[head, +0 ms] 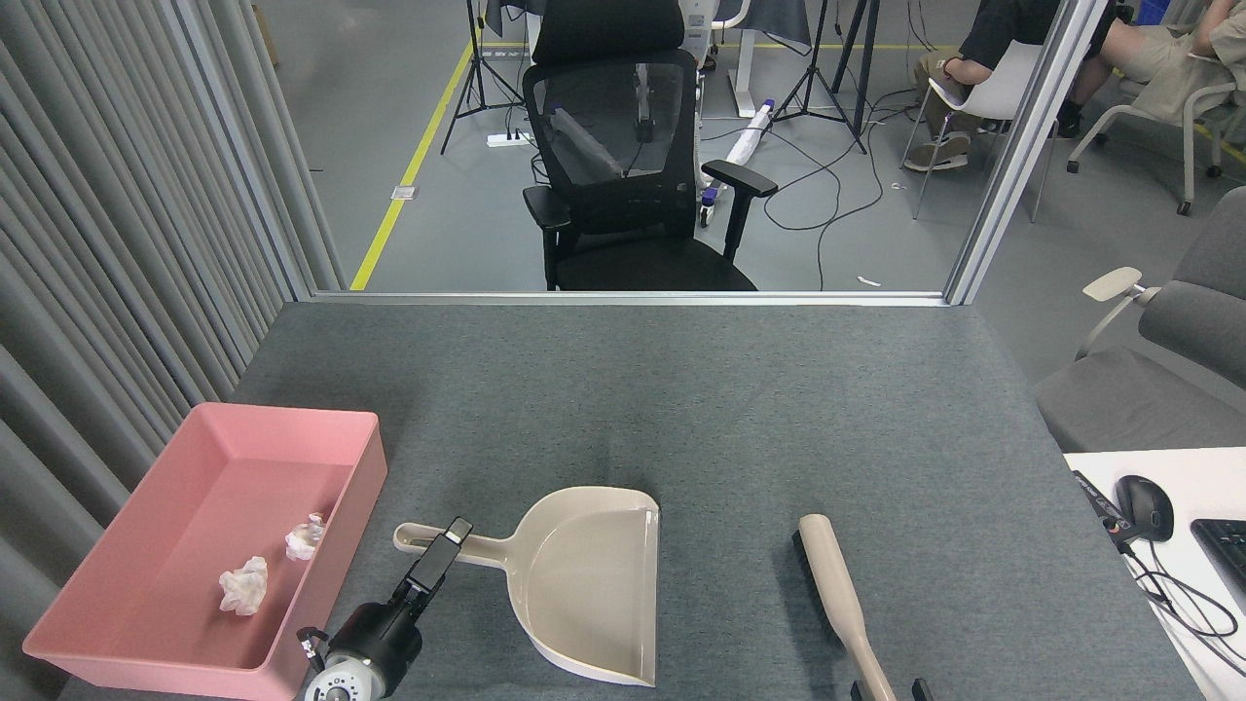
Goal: Sweep and dump garbage into bin
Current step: 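Release the dustpan and brush, opening both grippers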
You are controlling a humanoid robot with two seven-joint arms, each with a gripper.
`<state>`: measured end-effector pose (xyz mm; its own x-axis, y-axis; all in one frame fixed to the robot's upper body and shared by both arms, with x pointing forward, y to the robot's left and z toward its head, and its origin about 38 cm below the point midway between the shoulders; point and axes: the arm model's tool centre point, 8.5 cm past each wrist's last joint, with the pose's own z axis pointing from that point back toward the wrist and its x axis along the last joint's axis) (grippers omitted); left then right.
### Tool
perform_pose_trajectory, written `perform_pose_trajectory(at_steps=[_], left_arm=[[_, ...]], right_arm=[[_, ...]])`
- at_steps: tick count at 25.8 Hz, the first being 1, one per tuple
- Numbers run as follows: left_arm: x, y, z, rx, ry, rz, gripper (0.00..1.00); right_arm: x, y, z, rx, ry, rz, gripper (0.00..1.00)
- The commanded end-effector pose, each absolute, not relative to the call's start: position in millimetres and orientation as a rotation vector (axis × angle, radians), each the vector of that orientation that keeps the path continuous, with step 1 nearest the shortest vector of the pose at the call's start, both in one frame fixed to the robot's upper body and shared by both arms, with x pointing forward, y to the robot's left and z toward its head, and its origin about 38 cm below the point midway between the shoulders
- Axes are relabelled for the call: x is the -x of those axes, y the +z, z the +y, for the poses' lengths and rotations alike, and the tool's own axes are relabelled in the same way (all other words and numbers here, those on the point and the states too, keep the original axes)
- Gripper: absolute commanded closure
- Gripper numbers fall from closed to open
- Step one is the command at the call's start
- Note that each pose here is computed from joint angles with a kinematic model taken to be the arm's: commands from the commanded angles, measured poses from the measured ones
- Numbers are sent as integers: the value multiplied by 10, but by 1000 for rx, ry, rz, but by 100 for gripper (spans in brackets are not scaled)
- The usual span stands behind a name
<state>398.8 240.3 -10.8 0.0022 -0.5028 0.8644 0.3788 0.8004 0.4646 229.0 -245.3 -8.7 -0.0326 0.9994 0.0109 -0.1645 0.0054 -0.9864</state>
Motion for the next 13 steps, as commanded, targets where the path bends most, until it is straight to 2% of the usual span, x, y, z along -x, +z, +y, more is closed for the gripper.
perform_pose_trajectory(at_steps=[1,8,13], left_arm=[[-3880,-87,2518,-136,-712,-1407,2],[-3624,-32,2572,-167,-714,-1406,2],[-3349,129,2576,-202,-731,-1443,2]], right_arm=[[-2301,-57,-2477,1078,1288,-1121,2],[-2340,54,-2447,1092,1272,-1153,2],[-2378,210,-2431,1121,1246,-1191,2]])
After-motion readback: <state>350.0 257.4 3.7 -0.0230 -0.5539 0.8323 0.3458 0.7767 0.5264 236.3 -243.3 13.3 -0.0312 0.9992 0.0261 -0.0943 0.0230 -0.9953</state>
